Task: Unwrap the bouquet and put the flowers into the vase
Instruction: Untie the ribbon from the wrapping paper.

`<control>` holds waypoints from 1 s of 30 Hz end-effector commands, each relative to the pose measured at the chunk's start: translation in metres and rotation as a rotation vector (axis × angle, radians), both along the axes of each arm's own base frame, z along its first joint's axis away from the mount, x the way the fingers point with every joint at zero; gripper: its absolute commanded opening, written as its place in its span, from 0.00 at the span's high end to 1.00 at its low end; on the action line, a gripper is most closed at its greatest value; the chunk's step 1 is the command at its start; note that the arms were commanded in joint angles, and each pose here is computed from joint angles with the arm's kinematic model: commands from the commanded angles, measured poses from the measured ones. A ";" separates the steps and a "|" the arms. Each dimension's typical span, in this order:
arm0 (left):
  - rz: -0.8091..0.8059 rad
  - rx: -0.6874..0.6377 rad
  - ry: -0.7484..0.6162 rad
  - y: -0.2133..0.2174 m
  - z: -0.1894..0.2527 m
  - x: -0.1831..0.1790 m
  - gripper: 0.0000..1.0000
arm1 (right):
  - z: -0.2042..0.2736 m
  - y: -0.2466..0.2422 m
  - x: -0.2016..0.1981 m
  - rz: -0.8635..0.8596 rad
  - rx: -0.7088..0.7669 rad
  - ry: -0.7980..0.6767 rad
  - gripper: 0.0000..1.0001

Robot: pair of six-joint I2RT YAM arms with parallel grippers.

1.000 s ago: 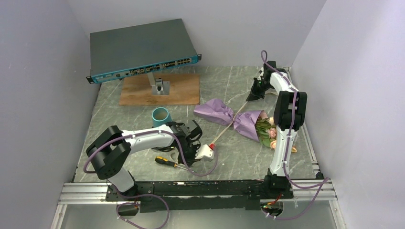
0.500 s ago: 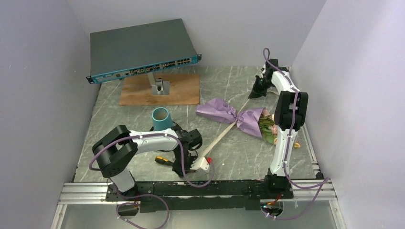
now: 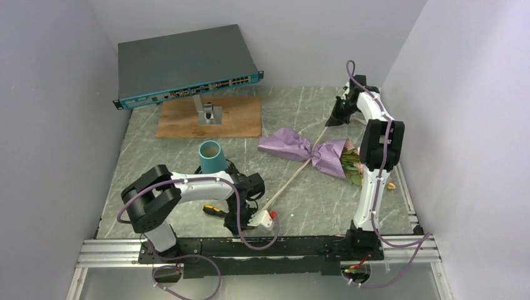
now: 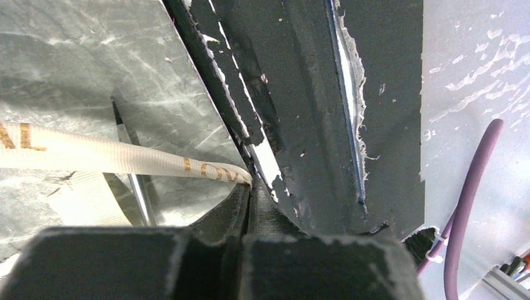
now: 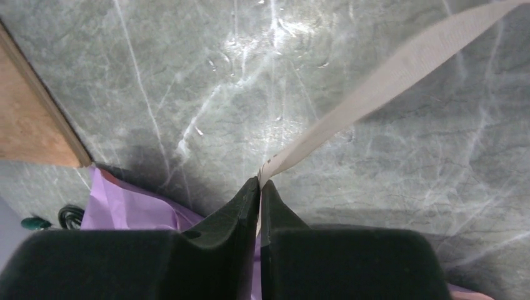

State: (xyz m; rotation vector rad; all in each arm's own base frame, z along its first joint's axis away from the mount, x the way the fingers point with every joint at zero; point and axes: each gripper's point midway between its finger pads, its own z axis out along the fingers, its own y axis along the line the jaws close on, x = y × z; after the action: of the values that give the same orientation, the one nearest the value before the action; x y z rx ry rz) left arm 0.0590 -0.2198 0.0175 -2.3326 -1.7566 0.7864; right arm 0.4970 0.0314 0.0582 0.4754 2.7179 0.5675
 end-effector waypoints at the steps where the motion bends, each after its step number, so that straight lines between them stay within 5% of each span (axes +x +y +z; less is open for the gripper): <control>1: 0.048 -0.054 0.000 -0.014 0.011 0.002 0.83 | 0.015 0.014 0.007 0.077 0.080 -0.071 0.82; 7: 0.078 -0.143 -0.102 -0.038 0.021 0.028 0.49 | 0.032 0.034 -0.013 0.244 0.168 -0.114 0.28; 10: 0.110 -0.199 -0.174 -0.053 0.029 0.048 0.39 | 0.044 0.038 -0.022 0.328 0.177 -0.147 0.16; 19: 0.429 -0.428 -0.263 -0.116 0.082 0.141 0.26 | 0.065 0.044 -0.074 0.566 0.211 -0.116 0.11; 30: 0.553 -0.687 -0.337 -0.214 0.105 0.205 0.25 | 0.034 0.032 -0.126 0.657 0.161 0.024 0.16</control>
State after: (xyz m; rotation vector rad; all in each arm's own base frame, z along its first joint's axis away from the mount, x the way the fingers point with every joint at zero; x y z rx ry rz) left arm 0.2421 -0.3879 0.0984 -2.4319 -2.6179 1.1487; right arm 0.3909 0.0692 0.0838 -0.3012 2.8197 0.9910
